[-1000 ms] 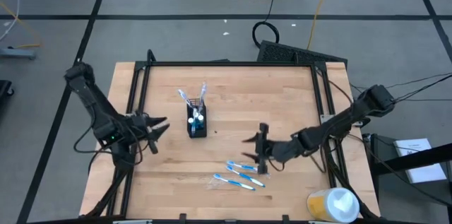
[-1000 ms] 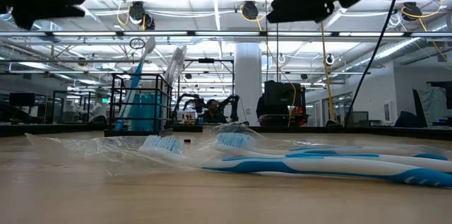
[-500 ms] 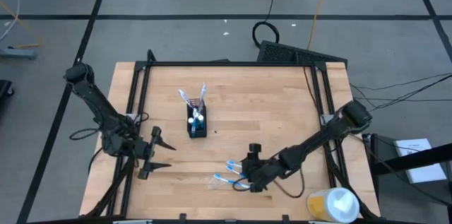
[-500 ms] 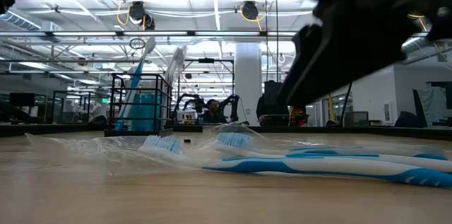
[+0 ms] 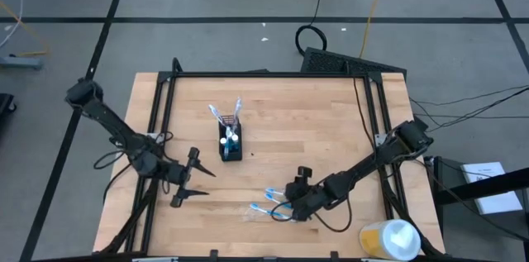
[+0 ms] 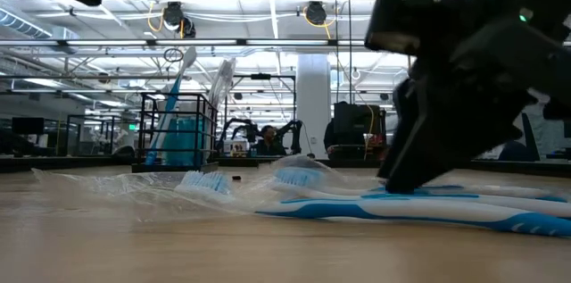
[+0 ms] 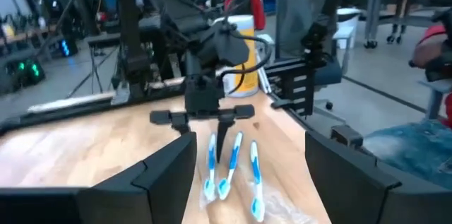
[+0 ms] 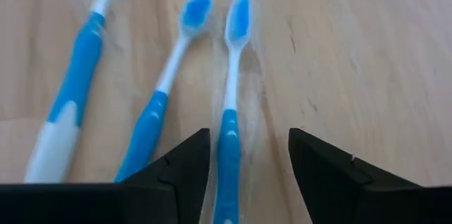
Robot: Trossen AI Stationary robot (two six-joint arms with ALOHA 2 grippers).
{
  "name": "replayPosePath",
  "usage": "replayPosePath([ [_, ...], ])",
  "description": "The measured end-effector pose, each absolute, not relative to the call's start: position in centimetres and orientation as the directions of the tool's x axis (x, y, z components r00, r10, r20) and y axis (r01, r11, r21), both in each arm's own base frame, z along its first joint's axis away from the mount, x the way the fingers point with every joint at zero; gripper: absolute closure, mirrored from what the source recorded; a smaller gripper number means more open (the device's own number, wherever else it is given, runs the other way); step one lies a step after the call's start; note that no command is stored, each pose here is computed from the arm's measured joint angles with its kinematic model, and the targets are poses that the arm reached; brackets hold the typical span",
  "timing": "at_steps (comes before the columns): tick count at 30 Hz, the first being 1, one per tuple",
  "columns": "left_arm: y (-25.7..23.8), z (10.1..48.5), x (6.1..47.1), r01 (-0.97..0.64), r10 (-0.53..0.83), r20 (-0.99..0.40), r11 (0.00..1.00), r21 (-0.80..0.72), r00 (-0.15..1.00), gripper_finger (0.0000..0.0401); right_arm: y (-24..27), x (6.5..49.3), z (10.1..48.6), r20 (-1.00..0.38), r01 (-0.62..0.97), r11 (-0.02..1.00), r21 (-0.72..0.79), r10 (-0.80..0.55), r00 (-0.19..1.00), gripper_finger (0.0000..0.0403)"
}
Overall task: Pick & Place toothbrushing station
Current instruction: Put the blue toothbrush into the black organizer
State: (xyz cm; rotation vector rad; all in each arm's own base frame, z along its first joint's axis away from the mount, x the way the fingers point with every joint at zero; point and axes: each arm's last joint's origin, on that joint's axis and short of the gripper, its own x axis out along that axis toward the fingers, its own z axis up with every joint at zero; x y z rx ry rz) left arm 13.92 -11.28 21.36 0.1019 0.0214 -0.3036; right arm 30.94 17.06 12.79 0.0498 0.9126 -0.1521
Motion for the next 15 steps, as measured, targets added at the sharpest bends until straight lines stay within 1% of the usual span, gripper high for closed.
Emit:
replayPosePath([
  [5, -10.5, 21.2, 14.7, 0.243, -0.24, -0.04, 0.965, 0.098, 0.97, 0.0132, 16.5, 29.9, 11.4, -0.804, 0.194, 0.981, -0.017, -0.129, 0.58, 0.0234],
  [10, -9.6, 21.8, 15.4, 0.181, -0.182, 0.011, 0.981, 0.071, 0.983, 0.0132, 16.0, 29.1, 10.4, -0.817, 0.223, 0.975, -0.005, -0.133, 0.561, 0.0255],
  [15, -8.9, 22.5, 15.8, 0.13, -0.135, 0.079, 0.989, 0.067, 0.988, 0.0132, 15.6, 28.5, 9.8, -0.837, 0.221, 0.975, -0.025, -0.141, 0.528, 0.029],
])
